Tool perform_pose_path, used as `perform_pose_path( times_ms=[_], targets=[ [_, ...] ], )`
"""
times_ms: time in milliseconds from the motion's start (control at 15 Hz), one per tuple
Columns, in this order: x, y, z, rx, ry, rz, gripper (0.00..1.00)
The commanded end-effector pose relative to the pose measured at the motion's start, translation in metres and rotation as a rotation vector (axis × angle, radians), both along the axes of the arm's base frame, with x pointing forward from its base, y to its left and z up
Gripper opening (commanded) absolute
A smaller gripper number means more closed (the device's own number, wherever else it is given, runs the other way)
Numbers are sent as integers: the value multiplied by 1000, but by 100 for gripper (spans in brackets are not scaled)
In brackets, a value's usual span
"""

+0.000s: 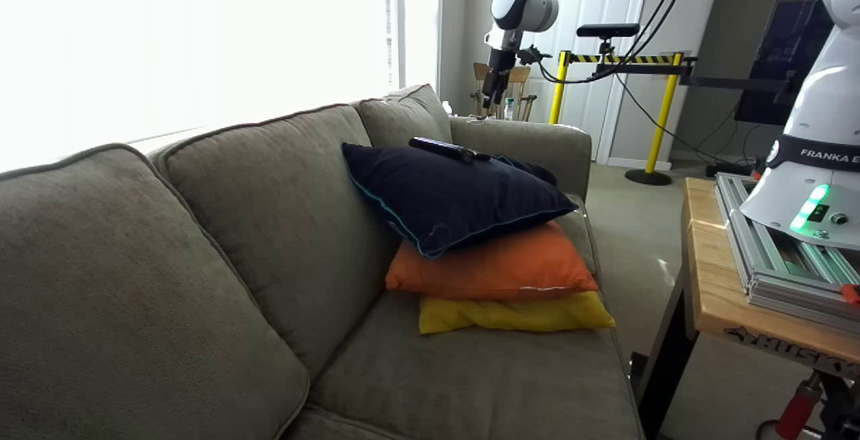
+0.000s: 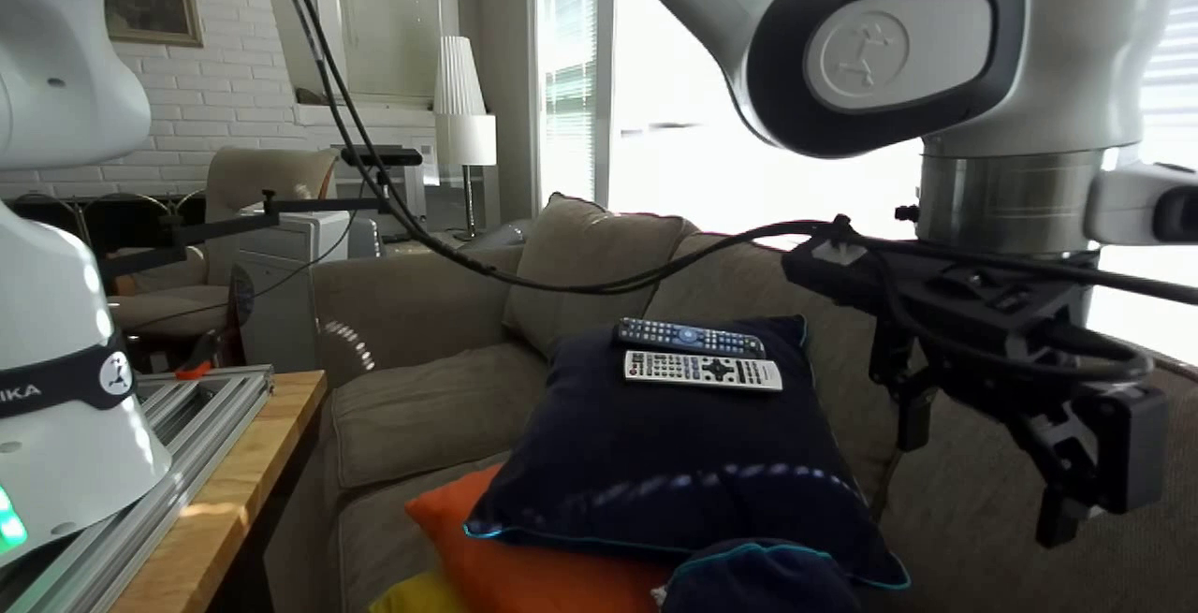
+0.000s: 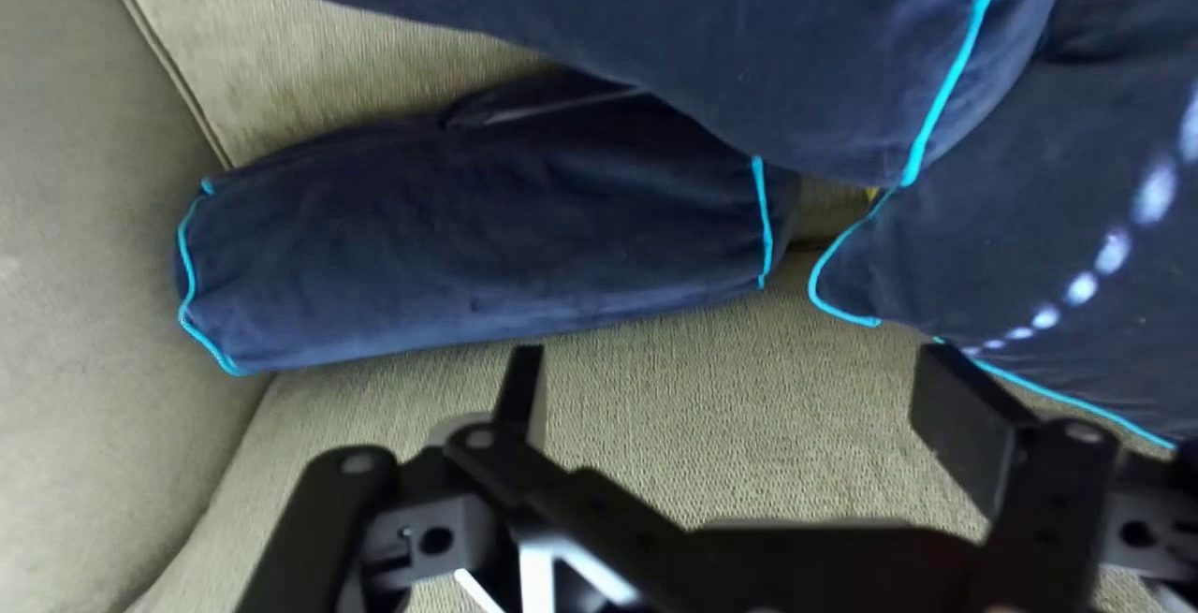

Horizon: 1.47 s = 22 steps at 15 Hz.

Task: Move the blue cylindrical pillow forward

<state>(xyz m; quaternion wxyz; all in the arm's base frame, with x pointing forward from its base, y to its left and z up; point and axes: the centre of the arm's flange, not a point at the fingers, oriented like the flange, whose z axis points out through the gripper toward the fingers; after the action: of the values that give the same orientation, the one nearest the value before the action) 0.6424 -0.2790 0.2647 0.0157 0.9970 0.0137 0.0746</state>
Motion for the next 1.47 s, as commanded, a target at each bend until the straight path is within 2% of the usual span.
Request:
perform_pose_path(
  times_ms=[0,133,333,467,733,867,1067,1267,1400],
  targets=[
    [-44,-1,-4,44,100,-44,100],
    [-58,-6,-22,85,129,10,100],
    [-77,-14,-48,162,160,162,100],
    [-86,-19,-63,182,154,243,100],
    [-99,-29,-77,245,137,328,100],
    [-100,-38,-83,213,124,409,100],
    [-100,-50,-92,94,101,539,100],
    [-96,-58,-104,16,28,584,100],
    [-97,-56,-117,17,13,571,100]
  ],
)
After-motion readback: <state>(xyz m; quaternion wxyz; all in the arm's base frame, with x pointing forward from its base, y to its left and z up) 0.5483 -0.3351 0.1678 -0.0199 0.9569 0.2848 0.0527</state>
